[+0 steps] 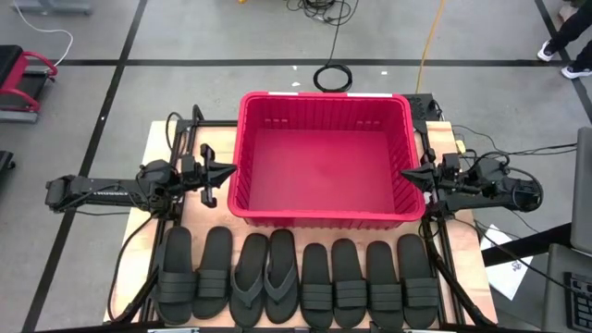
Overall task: Pick and place slides into bin
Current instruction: Put the slide into the bin
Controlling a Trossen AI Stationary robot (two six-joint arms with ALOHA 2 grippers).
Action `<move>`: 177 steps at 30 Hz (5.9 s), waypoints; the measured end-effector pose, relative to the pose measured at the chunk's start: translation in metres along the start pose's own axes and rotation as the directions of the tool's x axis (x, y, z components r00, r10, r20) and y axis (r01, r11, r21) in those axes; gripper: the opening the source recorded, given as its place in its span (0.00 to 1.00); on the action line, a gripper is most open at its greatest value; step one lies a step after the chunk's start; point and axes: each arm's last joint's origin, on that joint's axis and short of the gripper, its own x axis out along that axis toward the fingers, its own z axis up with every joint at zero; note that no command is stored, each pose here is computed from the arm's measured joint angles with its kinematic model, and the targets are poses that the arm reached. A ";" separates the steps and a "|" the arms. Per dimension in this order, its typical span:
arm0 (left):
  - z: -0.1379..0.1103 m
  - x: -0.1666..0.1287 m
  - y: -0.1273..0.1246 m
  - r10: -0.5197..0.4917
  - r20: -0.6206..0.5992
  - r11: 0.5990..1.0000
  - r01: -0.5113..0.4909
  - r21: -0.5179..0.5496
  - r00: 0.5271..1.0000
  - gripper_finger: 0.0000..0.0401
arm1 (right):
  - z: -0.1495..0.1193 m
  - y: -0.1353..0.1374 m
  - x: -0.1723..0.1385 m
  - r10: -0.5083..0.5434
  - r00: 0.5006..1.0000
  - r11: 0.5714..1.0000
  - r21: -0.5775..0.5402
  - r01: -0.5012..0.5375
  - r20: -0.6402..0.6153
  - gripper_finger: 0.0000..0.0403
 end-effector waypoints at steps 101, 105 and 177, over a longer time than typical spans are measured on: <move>0.089 0.065 -0.020 -0.008 -0.355 0.998 -0.013 -0.057 0.935 0.06 | -0.122 0.094 0.029 0.490 -0.128 0.838 0.506 -0.203 -0.862 0.34; 0.089 0.065 -0.020 -0.008 -0.354 0.998 -0.014 -0.061 0.935 0.06 | -0.125 0.090 0.029 0.435 -0.080 0.869 0.441 -0.226 -0.897 0.49; 0.086 0.069 -0.020 -0.009 -0.366 0.992 -0.039 -0.124 0.930 0.06 | -0.143 0.092 0.021 0.786 -0.019 0.606 0.776 -0.173 -0.618 0.01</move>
